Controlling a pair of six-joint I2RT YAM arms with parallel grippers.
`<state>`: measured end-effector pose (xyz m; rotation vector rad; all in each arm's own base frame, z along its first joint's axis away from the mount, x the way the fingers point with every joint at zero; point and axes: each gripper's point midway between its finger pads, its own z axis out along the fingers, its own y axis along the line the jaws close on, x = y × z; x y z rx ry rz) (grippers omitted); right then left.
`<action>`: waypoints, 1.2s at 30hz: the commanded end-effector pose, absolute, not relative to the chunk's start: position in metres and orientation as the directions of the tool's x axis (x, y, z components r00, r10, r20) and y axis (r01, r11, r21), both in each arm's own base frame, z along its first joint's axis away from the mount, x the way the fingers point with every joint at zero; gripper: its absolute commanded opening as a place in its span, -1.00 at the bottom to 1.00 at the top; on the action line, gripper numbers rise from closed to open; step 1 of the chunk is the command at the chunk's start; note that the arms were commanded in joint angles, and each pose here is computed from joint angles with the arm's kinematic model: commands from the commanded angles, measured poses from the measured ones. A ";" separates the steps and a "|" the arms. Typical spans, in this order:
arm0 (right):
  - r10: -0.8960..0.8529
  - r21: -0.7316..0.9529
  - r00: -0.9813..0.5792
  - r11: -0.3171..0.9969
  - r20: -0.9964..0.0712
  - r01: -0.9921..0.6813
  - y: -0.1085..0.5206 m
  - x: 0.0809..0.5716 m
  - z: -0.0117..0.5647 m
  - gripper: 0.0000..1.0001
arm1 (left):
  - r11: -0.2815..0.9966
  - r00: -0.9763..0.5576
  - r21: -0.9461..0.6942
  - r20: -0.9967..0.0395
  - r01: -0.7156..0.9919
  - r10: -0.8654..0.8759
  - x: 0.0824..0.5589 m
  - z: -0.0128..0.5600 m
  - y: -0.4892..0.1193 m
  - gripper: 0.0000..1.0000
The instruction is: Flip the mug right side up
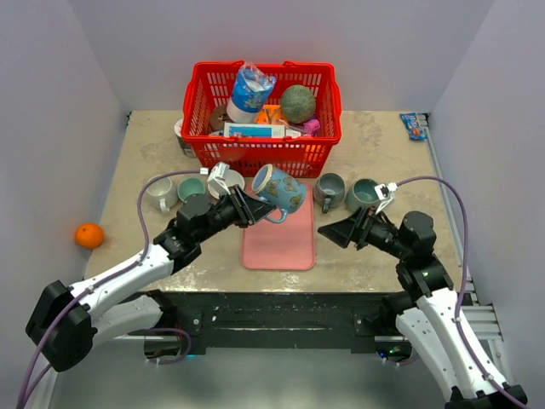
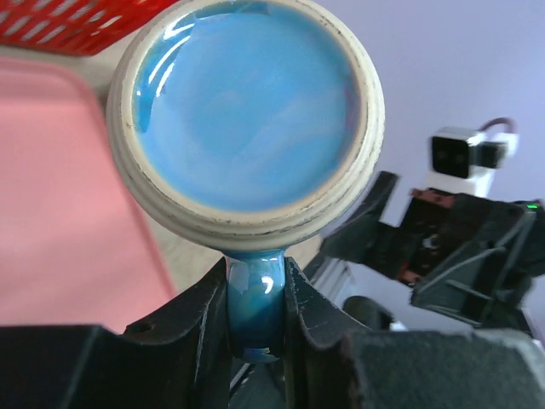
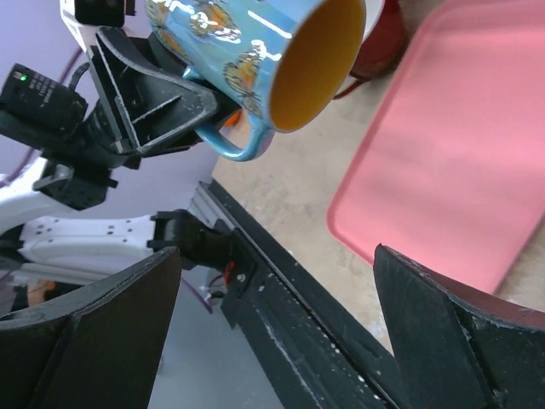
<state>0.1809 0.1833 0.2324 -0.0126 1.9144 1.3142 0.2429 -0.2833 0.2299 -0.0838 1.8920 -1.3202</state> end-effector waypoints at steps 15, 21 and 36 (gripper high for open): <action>0.446 0.697 -0.561 0.239 -0.697 -0.676 0.245 0.170 0.354 0.97 | -0.077 -0.480 -0.710 -0.389 0.700 -0.786 0.195 0.429 -0.301 -1.00; 0.544 0.735 -0.548 0.208 -0.635 -0.646 0.243 0.181 0.366 0.96 | -0.112 -0.457 -0.706 -0.322 0.699 -0.829 0.190 0.430 -0.286 -1.00; 0.564 0.782 -0.593 0.166 -0.576 -0.601 0.261 0.194 0.364 0.34 | -0.175 -0.481 -0.703 -0.263 0.689 -0.836 0.184 0.427 -0.284 -1.00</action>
